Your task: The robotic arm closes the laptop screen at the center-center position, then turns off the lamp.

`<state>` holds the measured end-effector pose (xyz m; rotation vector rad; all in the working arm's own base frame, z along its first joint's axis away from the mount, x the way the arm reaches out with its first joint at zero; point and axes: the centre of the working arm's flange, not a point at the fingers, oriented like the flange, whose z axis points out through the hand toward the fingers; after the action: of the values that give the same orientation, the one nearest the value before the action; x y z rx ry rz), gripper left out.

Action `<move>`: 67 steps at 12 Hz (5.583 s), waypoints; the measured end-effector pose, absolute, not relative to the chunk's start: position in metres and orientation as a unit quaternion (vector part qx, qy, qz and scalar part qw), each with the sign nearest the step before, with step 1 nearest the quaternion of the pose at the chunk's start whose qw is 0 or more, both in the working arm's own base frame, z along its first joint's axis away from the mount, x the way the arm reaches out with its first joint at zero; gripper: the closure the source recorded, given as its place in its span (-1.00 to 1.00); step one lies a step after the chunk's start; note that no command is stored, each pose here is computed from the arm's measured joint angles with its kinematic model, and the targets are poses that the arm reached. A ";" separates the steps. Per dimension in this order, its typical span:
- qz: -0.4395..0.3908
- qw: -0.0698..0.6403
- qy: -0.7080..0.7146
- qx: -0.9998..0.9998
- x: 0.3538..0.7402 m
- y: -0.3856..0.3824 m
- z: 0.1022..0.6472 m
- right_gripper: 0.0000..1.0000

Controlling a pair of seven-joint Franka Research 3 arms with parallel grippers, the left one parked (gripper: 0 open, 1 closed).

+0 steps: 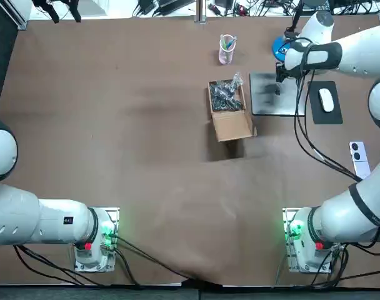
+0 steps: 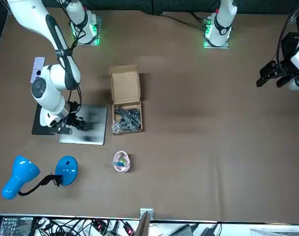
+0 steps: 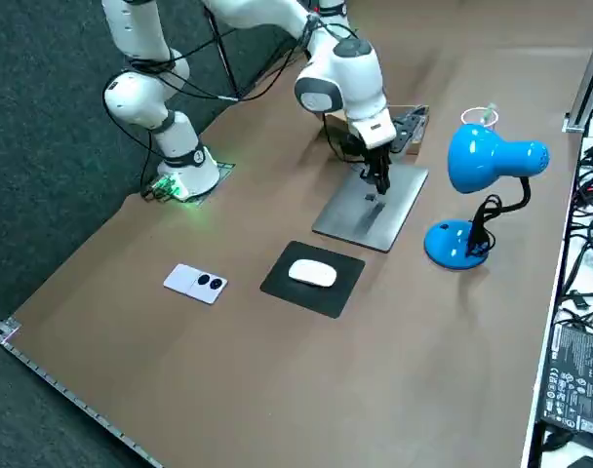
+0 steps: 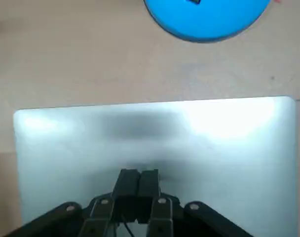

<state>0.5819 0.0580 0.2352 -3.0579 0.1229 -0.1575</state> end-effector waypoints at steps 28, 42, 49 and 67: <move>-0.076 -0.065 -0.002 -0.995 0.623 0.111 0.385 0.97; -0.153 -0.168 0.120 -0.966 0.665 0.177 0.339 0.97; -0.209 -0.217 0.194 -0.934 0.673 0.177 0.289 0.97; -0.237 -0.198 0.193 -0.931 0.693 0.131 0.231 0.97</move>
<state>0.6929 0.1308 0.2314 -3.3634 0.6969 -0.8558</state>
